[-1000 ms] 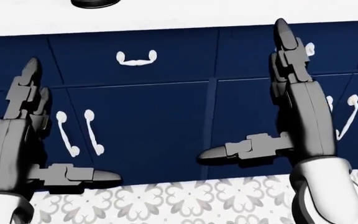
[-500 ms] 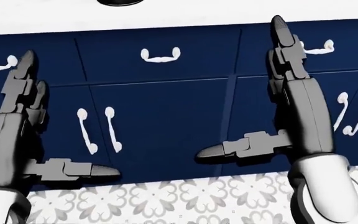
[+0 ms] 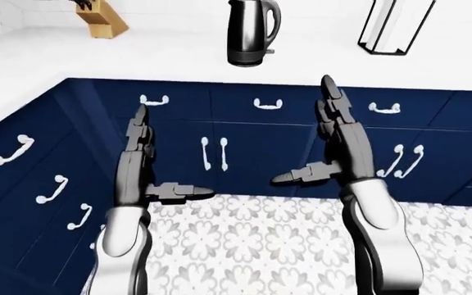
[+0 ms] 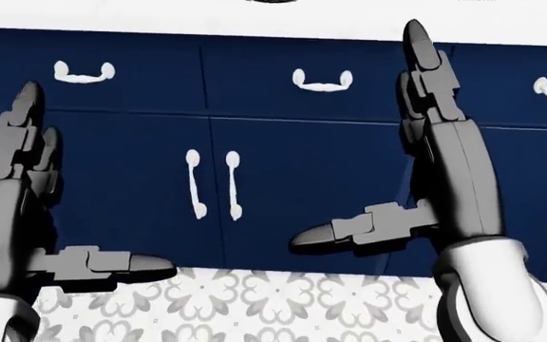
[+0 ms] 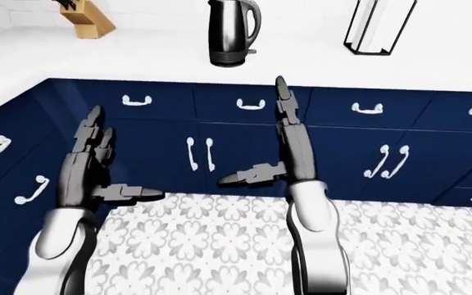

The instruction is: Press down the lever to turn on the electric kettle.

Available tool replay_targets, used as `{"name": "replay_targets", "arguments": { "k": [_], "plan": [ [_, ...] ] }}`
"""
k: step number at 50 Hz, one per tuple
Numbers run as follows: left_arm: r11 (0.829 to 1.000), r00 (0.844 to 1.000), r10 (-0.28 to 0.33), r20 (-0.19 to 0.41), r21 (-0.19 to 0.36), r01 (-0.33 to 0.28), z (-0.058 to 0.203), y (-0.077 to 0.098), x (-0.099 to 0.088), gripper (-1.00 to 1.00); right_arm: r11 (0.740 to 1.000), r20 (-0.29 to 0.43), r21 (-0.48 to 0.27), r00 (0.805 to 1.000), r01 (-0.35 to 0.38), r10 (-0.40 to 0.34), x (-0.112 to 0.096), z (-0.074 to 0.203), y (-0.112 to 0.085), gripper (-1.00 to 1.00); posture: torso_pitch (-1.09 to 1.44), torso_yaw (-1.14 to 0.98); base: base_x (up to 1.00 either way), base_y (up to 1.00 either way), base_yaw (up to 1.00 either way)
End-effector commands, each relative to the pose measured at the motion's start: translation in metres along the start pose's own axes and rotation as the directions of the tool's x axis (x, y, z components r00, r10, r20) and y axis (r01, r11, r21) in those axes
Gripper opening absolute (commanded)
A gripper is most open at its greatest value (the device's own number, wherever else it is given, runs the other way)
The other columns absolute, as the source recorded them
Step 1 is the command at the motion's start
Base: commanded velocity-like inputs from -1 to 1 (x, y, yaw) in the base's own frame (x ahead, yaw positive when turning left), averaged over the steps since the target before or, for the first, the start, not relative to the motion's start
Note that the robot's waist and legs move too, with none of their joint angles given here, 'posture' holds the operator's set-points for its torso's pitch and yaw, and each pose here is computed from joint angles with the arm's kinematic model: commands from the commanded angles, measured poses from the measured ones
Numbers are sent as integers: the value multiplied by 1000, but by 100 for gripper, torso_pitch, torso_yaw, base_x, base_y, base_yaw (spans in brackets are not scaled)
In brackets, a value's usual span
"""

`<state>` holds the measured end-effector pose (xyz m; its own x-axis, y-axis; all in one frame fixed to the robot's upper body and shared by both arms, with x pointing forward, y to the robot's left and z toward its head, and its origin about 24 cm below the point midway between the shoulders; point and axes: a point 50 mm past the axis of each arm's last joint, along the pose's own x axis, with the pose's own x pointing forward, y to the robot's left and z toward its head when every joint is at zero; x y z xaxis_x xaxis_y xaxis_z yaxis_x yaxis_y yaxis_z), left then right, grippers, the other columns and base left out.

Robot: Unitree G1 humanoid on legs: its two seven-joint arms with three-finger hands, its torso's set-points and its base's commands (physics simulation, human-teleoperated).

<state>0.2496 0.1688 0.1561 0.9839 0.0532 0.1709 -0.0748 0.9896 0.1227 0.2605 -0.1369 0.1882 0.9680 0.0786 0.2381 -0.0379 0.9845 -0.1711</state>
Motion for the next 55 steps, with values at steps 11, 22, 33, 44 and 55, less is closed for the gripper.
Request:
{"name": "replay_targets", "arguments": {
  "k": [11,22,33,44,55],
  "plan": [
    [1000,997,-2,73,6,2,13,0,-1,100,1000,100,13,995,24,-25,-3,17,-3,100,0,0,0,0,0],
    [1000,997,-1,75,6,1,13,1,-1,100,999,119,15,992,33,-34,-5,20,-4,100,0,0,5,0,0],
    [1000,997,1,76,7,-1,14,1,-1,100,999,120,14,992,32,-33,-5,20,-4,100,0,0,16,0,0],
    [1000,997,1,78,6,-2,14,2,-1,100,1000,123,14,992,28,-29,-5,21,-3,100,0,0,16,0,0],
    [1000,997,2,79,7,-2,15,2,-2,100,1000,126,15,992,26,-27,-5,23,-3,100,0,0,16,0,0]
  ]
}}
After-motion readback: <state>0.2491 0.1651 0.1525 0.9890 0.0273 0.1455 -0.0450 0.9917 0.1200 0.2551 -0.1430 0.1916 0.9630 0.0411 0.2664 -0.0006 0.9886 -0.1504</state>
